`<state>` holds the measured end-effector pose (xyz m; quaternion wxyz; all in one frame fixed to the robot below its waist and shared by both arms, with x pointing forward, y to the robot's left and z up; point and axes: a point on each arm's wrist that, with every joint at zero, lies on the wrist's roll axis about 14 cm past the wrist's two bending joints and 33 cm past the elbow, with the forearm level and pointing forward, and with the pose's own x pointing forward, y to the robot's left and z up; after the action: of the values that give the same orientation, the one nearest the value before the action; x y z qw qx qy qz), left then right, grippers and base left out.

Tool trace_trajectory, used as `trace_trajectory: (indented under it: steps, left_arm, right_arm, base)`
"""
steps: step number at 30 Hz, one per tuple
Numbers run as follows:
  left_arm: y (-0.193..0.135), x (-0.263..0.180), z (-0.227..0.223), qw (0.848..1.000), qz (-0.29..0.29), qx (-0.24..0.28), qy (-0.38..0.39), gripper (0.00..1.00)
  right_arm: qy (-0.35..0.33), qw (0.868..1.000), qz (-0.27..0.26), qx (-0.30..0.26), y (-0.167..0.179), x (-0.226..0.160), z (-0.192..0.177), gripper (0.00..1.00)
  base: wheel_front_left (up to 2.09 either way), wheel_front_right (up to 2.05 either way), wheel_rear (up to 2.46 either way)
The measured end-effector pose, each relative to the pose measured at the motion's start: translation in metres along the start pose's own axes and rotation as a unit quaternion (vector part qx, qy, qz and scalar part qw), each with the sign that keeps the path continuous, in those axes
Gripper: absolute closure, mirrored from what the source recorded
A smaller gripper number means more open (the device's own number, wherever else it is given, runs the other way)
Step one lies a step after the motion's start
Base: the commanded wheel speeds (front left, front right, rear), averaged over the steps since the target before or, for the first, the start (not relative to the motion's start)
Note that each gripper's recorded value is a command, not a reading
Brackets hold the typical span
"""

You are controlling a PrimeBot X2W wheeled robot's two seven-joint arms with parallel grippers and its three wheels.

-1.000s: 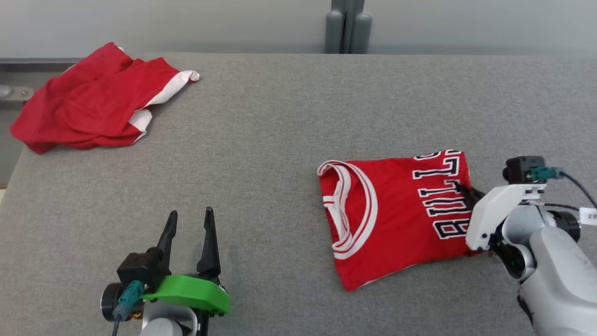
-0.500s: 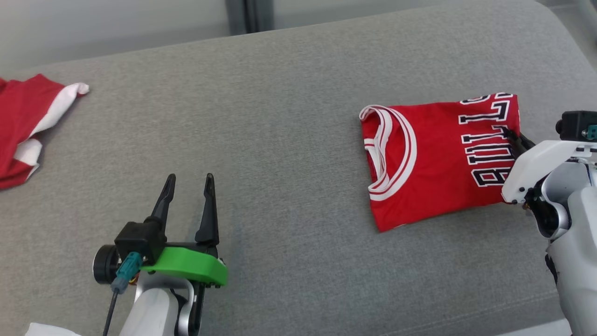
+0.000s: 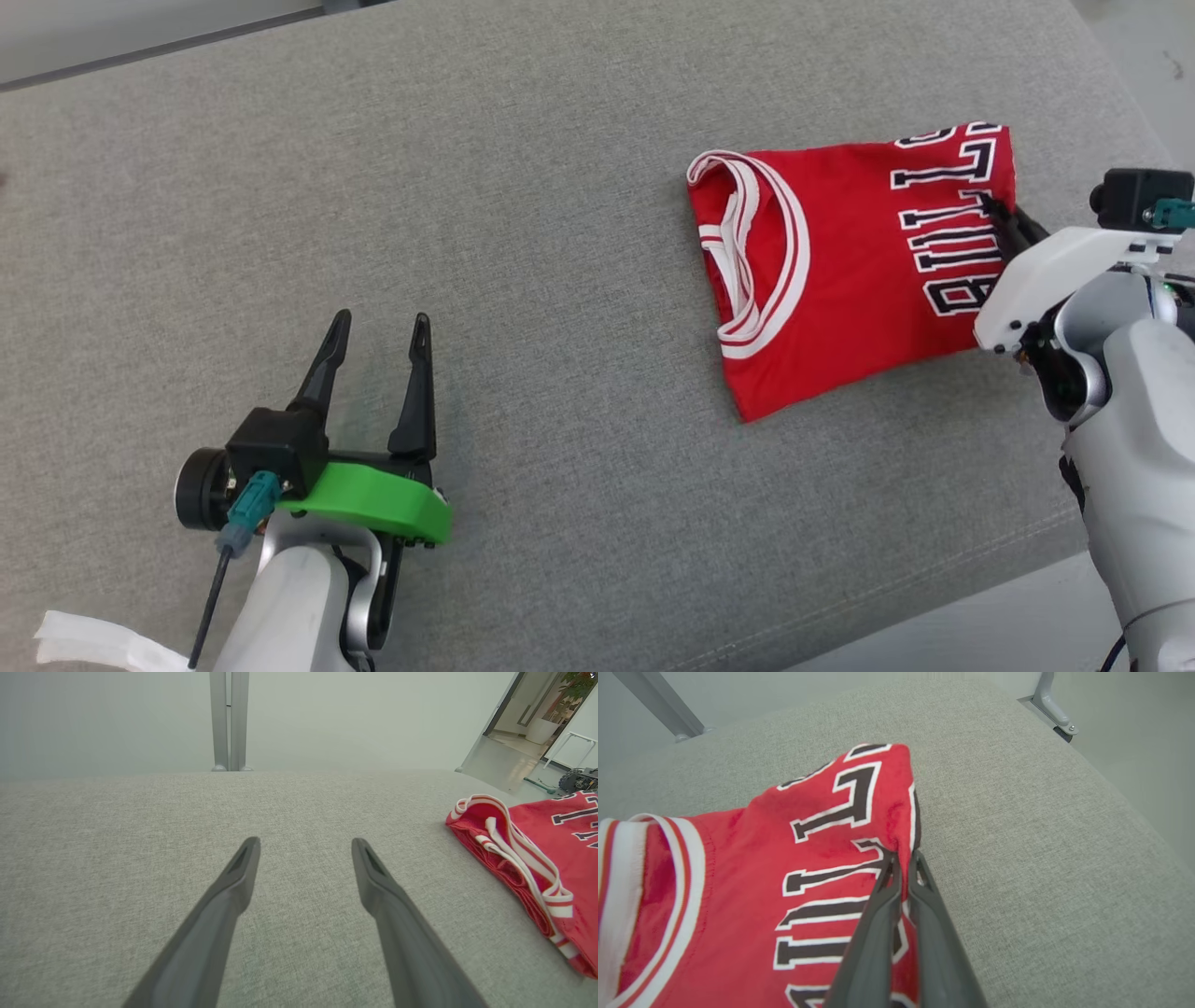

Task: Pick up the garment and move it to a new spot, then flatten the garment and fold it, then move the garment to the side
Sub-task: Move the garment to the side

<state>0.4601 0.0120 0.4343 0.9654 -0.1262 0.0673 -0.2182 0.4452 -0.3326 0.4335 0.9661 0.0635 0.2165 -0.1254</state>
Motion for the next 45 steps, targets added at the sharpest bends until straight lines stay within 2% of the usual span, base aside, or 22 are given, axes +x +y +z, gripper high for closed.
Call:
trace_trajectory:
  steps: [6, 9, 13, 17, 22, 23, 24, 28, 35, 45]
  left_arm:
    - [0.017, -0.005, 0.004, 1.000, 0.023, 0.005, -0.004, 0.00]
    - [0.028, -0.010, 0.005, 0.999, 0.038, 0.010, -0.004, 0.00]
    - [0.047, -0.019, 0.009, 0.998, 0.065, 0.019, -0.008, 0.00]
    - [0.059, -0.026, 0.012, 0.996, 0.083, 0.023, -0.011, 0.00]
    - [0.070, -0.034, 0.012, 0.995, 0.099, 0.027, -0.009, 0.00]
    - [0.072, -0.035, 0.011, 0.994, 0.102, 0.028, -0.007, 0.00]
    - [0.073, -0.036, 0.010, 0.994, 0.104, 0.028, -0.005, 0.00]
    - [0.075, -0.038, 0.009, 0.994, 0.107, 0.028, -0.002, 0.00]
    - [0.071, -0.042, 0.014, 0.994, 0.107, 0.028, -0.006, 0.00]
    - [0.068, -0.051, 0.035, 0.992, 0.114, 0.031, -0.031, 0.00]
  right_arm:
    - [-0.037, 0.999, 0.002, -0.024, 0.007, 0.024, 0.045, 1.00]
    - [-0.052, 0.998, -0.010, -0.042, 0.001, 0.035, 0.068, 1.00]
    - [-0.057, 0.995, -0.046, -0.070, -0.024, 0.048, 0.092, 1.00]
    - [-0.054, 0.991, -0.084, -0.086, -0.053, 0.052, 0.100, 1.00]
    - [-0.044, 0.988, -0.110, -0.103, -0.068, 0.058, 0.095, 1.00]
    - [-0.049, 0.986, -0.112, -0.110, -0.068, 0.060, 0.096, 0.55]
    - [-0.056, 0.985, -0.114, -0.117, -0.068, 0.061, 0.098, 0.00]
    - [-0.078, 0.982, -0.118, -0.127, -0.064, 0.064, 0.100, 0.00]
    - [-0.124, 0.979, -0.092, -0.130, -0.034, 0.059, 0.112, 0.00]
    - [-0.181, 0.975, 0.021, -0.125, 0.058, 0.041, 0.127, 0.00]
  base:
    - [0.00, 0.00, 0.00]
    - [0.00, 0.00, 0.00]
    - [0.00, 0.00, 0.00]
    - [0.00, 0.00, 0.00]
    - [0.00, 0.00, 0.00]
    - [0.00, 0.00, 0.00]
    - [0.00, 0.00, 0.00]
    - [0.00, 0.00, 0.00]
    - [0.00, 0.00, 0.00]
    - [0.00, 0.00, 0.00]
